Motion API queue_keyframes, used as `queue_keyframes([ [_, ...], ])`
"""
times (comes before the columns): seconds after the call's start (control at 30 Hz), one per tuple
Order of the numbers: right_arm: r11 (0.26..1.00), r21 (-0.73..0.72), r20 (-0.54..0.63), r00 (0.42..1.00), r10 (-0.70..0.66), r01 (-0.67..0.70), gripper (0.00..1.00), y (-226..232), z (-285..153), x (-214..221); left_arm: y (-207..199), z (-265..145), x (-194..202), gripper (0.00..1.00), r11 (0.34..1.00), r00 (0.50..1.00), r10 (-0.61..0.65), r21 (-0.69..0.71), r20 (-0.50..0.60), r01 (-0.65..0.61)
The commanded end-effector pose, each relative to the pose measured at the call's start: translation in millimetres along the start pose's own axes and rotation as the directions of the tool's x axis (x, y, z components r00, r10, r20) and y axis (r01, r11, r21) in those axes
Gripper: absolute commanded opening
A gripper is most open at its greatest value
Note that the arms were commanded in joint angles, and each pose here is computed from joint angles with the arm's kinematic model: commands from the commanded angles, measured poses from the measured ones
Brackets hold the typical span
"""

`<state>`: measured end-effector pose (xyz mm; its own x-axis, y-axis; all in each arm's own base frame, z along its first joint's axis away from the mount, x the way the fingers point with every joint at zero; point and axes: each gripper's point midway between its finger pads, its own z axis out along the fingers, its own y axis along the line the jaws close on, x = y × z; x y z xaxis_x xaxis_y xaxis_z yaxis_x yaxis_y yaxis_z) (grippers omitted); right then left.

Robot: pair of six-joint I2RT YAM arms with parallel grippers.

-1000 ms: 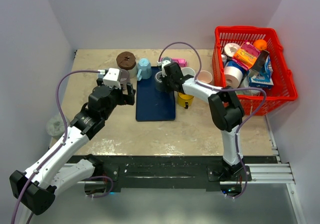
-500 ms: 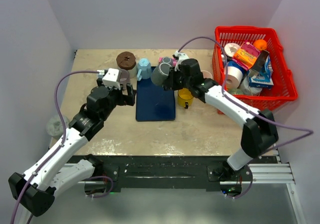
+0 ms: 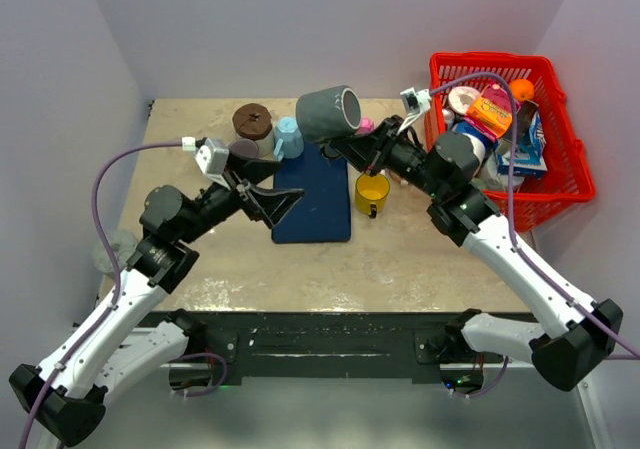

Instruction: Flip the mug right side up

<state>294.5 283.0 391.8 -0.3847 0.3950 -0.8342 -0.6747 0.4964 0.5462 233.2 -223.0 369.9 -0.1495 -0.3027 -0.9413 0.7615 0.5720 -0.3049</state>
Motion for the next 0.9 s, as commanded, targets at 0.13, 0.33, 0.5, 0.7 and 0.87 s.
queue_keyframes([
  [0.13,0.896,-0.435,0.215,0.977,0.006,0.091,0.00,121,-47,-59,-74,-2,-40,0.99,0.892,0.964,-0.230,0.424,0.133,0.154],
  [0.33,0.859,-0.501,0.227,0.974,0.013,0.106,0.00,144,-61,-60,-89,2,-57,0.99,0.844,0.947,-0.282,0.508,0.153,0.169],
  [0.5,0.845,-0.519,0.222,0.975,-0.012,0.129,0.00,153,-61,-54,-96,9,-66,0.99,0.827,0.951,-0.281,0.536,0.127,0.173],
  [0.7,0.842,-0.520,0.220,0.975,-0.034,0.147,0.00,158,-57,-48,-96,10,-74,0.90,0.822,0.940,-0.306,0.540,0.153,0.180],
  [0.87,0.844,-0.515,0.218,0.975,-0.039,0.149,0.00,158,-57,-47,-96,12,-78,0.72,0.823,0.937,-0.311,0.537,0.160,0.182],
])
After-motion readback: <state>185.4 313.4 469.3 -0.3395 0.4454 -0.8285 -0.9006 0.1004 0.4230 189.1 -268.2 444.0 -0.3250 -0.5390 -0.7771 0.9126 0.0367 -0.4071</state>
